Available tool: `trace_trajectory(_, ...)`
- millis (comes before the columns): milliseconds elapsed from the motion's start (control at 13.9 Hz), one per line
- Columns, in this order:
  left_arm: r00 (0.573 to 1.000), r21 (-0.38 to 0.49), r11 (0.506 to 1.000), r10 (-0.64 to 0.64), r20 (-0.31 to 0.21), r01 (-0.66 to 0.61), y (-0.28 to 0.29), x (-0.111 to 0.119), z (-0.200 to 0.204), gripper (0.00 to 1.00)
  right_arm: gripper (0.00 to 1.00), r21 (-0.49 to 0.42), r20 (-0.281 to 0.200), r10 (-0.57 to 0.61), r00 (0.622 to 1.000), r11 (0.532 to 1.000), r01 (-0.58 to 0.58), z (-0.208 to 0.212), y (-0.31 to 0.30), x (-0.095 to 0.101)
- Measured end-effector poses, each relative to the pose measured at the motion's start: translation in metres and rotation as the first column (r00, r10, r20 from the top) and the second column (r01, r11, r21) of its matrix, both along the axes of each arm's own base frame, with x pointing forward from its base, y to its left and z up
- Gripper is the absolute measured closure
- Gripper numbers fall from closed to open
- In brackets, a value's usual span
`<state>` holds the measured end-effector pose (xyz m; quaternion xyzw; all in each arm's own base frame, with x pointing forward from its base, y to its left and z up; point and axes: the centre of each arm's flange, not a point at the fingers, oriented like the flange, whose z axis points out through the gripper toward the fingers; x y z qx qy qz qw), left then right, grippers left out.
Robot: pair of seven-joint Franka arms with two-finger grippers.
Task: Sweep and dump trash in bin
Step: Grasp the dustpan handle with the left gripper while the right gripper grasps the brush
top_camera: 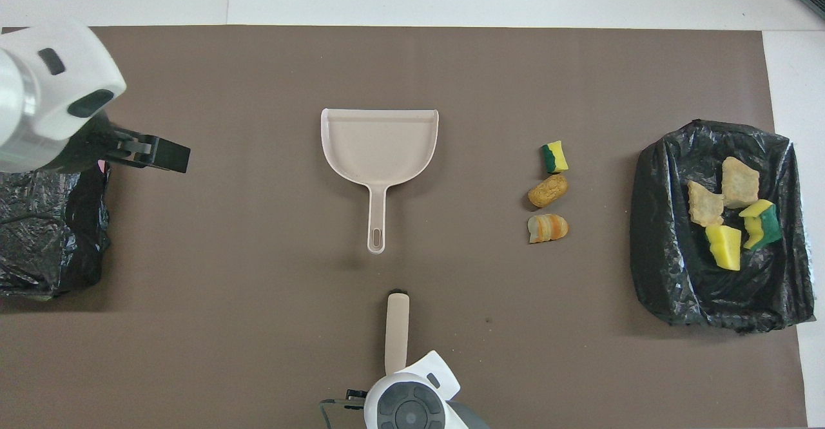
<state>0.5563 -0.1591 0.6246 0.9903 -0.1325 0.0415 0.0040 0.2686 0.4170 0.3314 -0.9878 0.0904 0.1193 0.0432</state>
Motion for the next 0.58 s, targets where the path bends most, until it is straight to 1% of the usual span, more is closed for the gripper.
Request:
trace_trajectory(72,1.0,-0.005,1.0,-0.003,0.001,0.003,-0.015,0.001,-0.016,0.0,0.34,0.0,0.0,0.0,1.0,1.0,0.0,0.0,0.0,0.0)
trace_trajectory(144,1.0,-0.01,1.0,0.0,-0.004,0.0,-0.03,0.002,-0.032,0.0,0.47,0.0,0.0,0.0,1.0,1.0,0.0,0.0,0.0,0.0)
trace_trajectory(216,1.0,-0.017,1.0,0.01,-0.012,-0.01,-0.047,0.002,-0.048,0.0,0.57,0.0,0.0,0.0,1.0,1.0,0.0,0.0,0.0,0.0)
trace_trajectory(288,1.0,-0.027,0.999,0.024,-0.019,-0.025,-0.066,0.003,-0.063,0.0,0.69,0.0,0.0,0.0,1.0,1.0,0.0,0.0,0.0,0.0)
trace_trajectory(360,0.999,-0.036,0.999,0.032,-0.026,-0.033,-0.084,0.004,-0.078,0.0,0.75,0.001,0.0,-0.002,1.0,1.0,0.002,0.0,0.0,0.001)
trace_trajectory(433,0.999,-0.035,0.999,0.029,-0.036,-0.03,-0.099,0.004,-0.094,0.0,0.75,-0.001,-0.002,-0.004,1.0,1.0,0.004,0.001,-0.001,0.002)
trace_trajectory(505,0.999,-0.016,1.0,0.026,-0.042,-0.027,-0.114,0.003,-0.11,0.0,0.75,-0.007,-0.012,-0.006,1.0,1.0,0.006,0.003,-0.003,0.004)
trace_trajectory(577,0.999,0.01,0.999,0.031,-0.035,-0.031,-0.132,0.001,-0.129,0.0,0.75,-0.015,-0.024,-0.008,1.0,1.0,0.008,0.009,-0.006,0.008)
